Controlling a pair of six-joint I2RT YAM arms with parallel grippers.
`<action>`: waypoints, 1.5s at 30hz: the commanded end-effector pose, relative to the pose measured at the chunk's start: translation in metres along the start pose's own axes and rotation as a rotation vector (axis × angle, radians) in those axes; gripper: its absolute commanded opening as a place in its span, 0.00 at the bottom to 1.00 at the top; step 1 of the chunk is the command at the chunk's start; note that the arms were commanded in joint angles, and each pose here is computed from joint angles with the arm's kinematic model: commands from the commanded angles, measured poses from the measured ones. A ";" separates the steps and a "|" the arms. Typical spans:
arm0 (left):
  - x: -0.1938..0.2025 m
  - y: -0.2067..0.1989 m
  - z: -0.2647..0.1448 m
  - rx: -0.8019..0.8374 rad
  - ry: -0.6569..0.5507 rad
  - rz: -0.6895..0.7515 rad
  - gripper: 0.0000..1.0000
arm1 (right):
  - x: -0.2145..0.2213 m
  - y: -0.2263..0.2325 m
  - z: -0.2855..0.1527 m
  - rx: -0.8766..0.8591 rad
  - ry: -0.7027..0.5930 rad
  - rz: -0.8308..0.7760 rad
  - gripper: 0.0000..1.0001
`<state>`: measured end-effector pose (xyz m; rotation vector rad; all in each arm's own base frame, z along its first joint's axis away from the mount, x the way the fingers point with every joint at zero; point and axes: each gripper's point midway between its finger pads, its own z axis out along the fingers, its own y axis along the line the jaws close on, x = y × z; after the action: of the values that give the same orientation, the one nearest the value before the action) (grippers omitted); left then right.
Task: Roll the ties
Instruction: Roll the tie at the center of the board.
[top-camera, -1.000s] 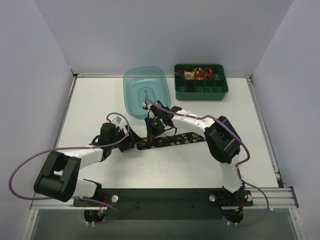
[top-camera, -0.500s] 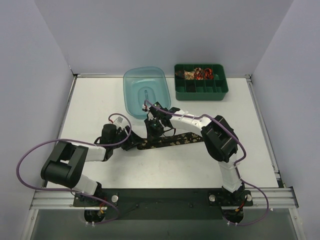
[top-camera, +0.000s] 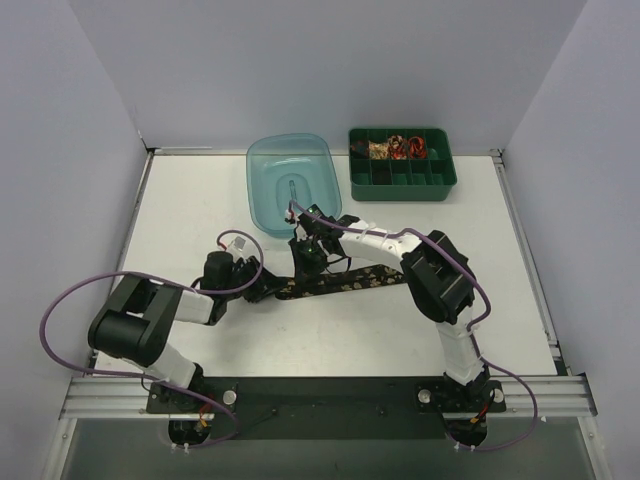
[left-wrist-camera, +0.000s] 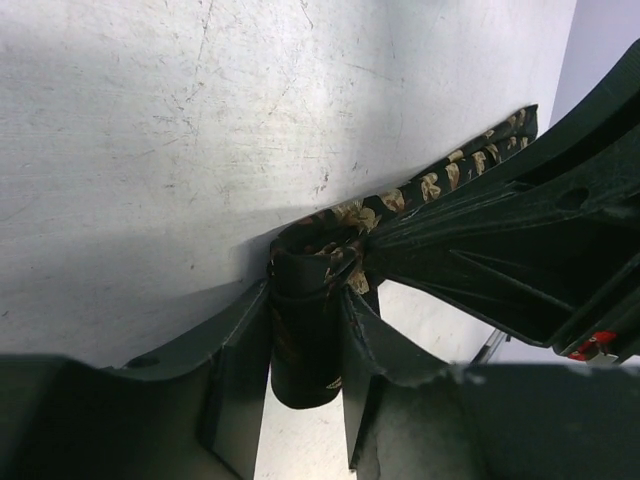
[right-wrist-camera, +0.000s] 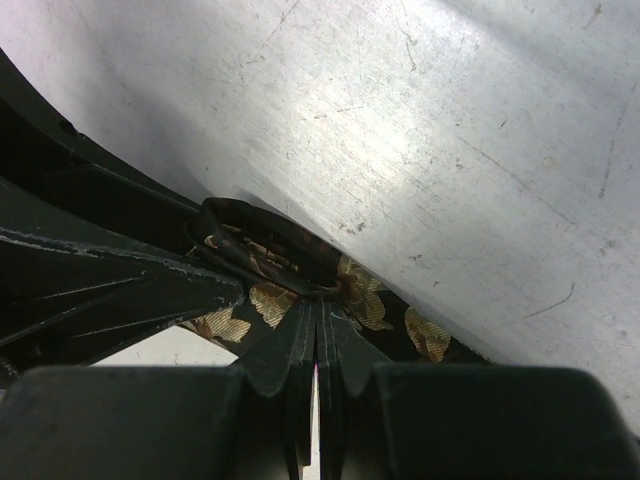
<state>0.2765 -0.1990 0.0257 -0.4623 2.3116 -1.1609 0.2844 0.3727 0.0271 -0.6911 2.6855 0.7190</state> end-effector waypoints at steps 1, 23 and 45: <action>0.000 -0.005 0.004 0.054 -0.008 -0.003 0.38 | 0.001 0.002 0.000 0.012 0.010 0.004 0.00; -0.020 0.000 -0.007 -0.103 -0.028 0.132 0.00 | -0.018 0.008 -0.025 -0.029 -0.052 0.019 0.00; -0.064 0.028 -0.080 -0.820 0.071 0.458 0.00 | -0.025 -0.046 -0.119 0.025 -0.239 0.123 0.00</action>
<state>0.2832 -0.1258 0.0516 -0.1880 2.6528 -0.2877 0.3211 0.2928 0.1054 -0.4137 2.5507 0.7549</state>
